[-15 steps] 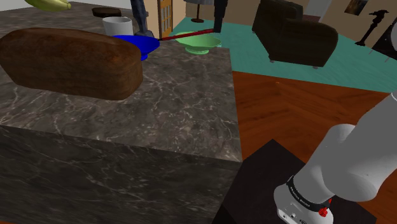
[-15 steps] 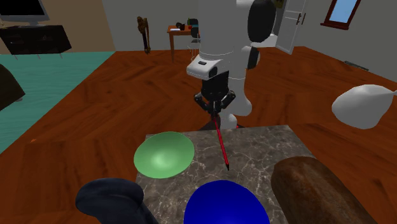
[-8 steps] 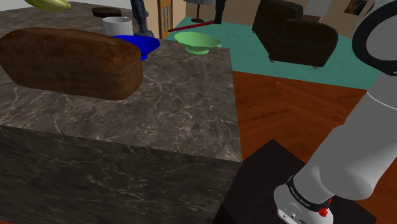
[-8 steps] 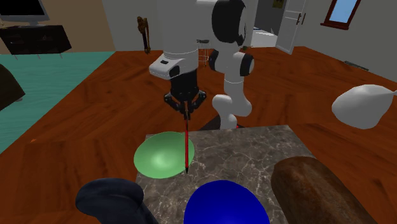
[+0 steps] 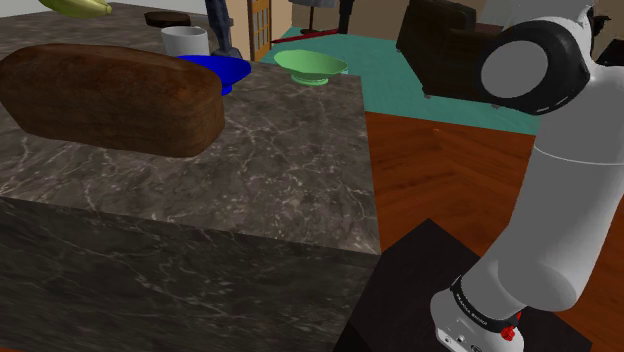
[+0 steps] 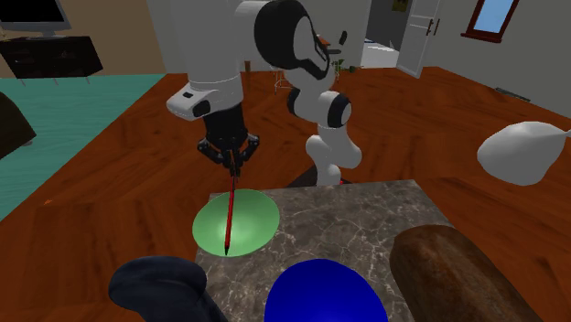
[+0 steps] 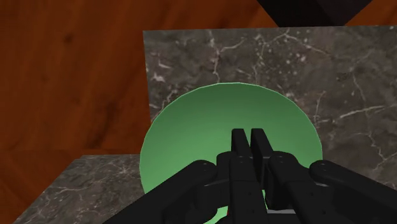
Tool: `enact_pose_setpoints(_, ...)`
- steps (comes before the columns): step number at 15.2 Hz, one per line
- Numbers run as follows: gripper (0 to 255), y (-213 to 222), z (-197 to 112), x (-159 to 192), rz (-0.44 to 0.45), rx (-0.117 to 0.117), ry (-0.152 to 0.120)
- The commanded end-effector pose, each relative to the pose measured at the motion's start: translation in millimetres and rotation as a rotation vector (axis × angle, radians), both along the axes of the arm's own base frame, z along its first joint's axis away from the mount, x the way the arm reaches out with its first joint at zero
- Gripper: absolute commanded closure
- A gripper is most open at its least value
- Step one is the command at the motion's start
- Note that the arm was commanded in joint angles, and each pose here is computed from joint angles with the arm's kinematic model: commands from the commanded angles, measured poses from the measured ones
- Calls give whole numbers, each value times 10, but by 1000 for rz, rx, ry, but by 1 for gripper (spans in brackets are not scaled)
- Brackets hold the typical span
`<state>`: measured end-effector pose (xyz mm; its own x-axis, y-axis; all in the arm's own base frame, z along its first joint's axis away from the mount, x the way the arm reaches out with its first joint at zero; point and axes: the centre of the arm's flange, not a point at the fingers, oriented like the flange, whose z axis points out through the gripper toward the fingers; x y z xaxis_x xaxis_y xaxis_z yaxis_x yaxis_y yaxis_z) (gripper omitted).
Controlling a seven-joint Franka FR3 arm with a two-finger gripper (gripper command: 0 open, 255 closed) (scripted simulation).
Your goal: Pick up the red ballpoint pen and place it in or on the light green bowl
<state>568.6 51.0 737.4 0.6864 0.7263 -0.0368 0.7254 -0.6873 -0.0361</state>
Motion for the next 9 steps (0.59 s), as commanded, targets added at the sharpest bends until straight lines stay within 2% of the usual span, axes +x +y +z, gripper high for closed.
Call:
enact_pose_setpoints(1, 255, -1, -107, 9, 1, 0, -2)
enact_pose_setpoints(9, 255, -1, -529, 10, 1, 0, -2)
